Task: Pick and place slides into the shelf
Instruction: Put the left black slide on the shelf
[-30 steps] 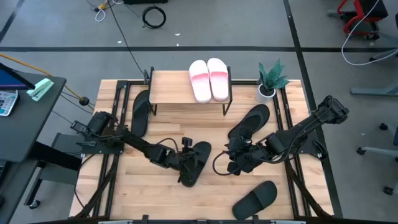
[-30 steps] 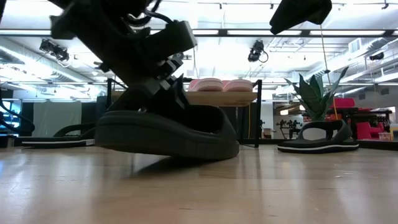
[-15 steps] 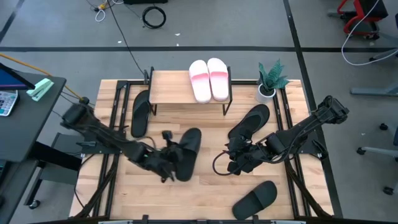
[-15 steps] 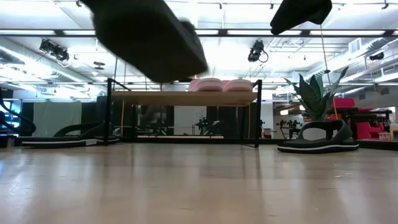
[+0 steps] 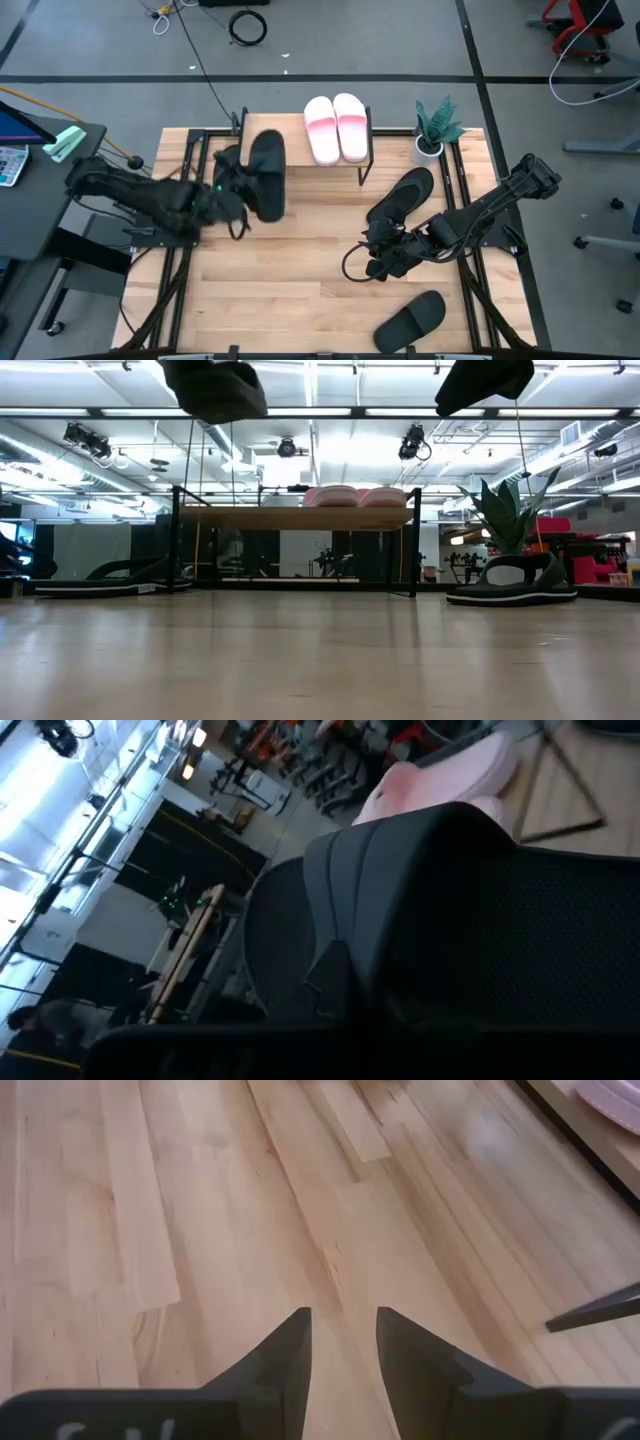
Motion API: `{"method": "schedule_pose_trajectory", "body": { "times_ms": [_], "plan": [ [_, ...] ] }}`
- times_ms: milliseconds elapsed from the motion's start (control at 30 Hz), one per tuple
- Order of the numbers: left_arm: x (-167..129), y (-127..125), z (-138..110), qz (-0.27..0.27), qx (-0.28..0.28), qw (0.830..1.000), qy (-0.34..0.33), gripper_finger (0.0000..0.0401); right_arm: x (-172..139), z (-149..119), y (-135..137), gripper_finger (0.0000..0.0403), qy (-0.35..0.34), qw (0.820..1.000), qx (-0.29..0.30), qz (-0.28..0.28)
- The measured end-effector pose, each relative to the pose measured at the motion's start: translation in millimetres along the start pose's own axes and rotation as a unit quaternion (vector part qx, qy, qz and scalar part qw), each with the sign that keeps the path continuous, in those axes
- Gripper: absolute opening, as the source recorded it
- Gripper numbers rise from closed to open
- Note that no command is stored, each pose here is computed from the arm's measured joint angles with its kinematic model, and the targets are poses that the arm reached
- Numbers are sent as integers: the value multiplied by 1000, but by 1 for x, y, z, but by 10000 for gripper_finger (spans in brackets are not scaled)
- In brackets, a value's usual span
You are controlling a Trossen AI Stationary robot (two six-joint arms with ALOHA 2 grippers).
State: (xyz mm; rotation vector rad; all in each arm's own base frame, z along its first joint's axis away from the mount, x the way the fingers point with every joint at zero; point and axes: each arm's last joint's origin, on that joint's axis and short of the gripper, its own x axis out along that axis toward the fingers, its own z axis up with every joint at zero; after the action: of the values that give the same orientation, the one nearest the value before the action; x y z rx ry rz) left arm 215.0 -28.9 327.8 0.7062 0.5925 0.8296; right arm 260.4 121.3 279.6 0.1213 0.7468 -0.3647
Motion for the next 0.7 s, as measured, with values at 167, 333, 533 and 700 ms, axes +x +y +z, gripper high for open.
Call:
{"method": "schedule_pose_trajectory", "body": {
  "times_ms": [167,333,533,700],
  "plan": [
    [29,22,-11,-38,22,999,18,12,0,0,0,121,0,1000,0,0],
    [58,40,-22,-39,41,997,47,12,0,0,0,121,0,1000,0,0],
    [87,63,-44,-34,4,996,88,12,0,0,0,121,0,1000,0,0],
    [103,78,-59,-75,-22,994,82,12,0,0,0,121,0,1000,0,0]
  ]
}}
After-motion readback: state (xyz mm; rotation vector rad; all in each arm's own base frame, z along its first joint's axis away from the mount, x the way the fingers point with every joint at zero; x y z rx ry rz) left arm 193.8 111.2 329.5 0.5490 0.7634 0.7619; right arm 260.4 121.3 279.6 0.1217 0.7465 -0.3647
